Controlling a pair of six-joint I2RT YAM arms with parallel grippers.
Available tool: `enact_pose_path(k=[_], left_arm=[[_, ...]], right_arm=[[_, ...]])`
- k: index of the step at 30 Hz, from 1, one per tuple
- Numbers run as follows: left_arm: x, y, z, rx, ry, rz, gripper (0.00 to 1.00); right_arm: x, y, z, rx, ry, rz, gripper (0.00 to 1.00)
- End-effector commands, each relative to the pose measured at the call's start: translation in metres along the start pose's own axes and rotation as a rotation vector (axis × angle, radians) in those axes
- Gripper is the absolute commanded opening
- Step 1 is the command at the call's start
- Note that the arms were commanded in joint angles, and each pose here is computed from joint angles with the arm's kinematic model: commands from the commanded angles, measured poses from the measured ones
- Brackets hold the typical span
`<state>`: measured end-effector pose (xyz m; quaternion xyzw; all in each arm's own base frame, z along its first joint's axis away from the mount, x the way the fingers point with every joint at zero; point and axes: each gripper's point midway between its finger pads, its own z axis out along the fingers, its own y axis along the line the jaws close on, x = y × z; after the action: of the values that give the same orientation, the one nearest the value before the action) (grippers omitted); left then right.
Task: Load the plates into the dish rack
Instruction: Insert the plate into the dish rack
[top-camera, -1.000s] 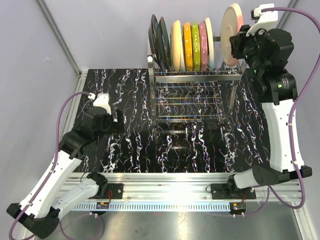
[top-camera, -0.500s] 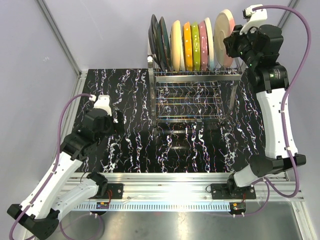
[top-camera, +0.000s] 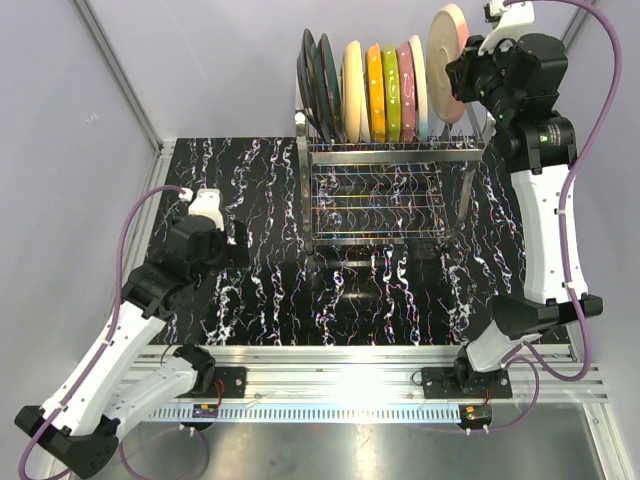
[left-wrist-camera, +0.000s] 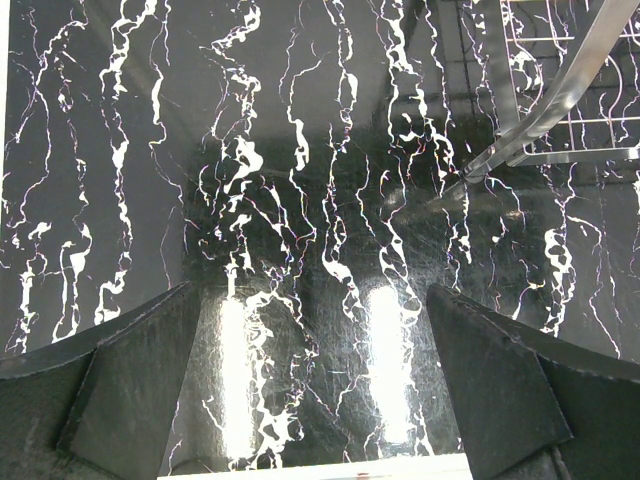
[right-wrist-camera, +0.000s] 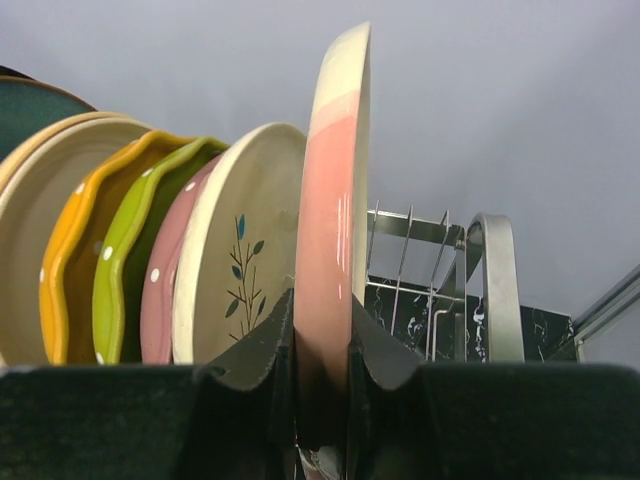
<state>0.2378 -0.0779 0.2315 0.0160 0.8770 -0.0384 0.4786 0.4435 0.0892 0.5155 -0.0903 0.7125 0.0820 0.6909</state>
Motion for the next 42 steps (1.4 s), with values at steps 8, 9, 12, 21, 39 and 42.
enact_pose_path(k=[8,9,12,21,39,42], left_arm=[[-0.02,-0.003,-0.002,0.006,-0.055,-0.02,0.99],[-0.02,-0.002,-0.002,0.006,-0.055,-0.02,0.99],[-0.017,-0.002,-0.001,0.003,-0.051,-0.017,0.99],[-0.016,-0.002,0.001,0.001,-0.05,-0.011,0.99],[-0.011,-0.007,0.006,0.021,-0.038,-0.014,0.99],[-0.011,-0.007,0.006,0.025,-0.039,-0.016,0.99]], right_arm=[[-0.074,0.013,-0.026,-0.052,-0.256,0.014,0.0],[-0.072,0.014,-0.024,-0.055,-0.255,0.026,0.0],[-0.059,0.015,-0.018,-0.063,-0.232,0.04,0.0],[-0.031,0.017,-0.007,-0.072,-0.179,0.07,0.0],[0.011,0.047,-0.005,-0.145,-0.078,0.066,0.14],[0.013,0.048,-0.005,-0.12,-0.072,0.029,0.15]])
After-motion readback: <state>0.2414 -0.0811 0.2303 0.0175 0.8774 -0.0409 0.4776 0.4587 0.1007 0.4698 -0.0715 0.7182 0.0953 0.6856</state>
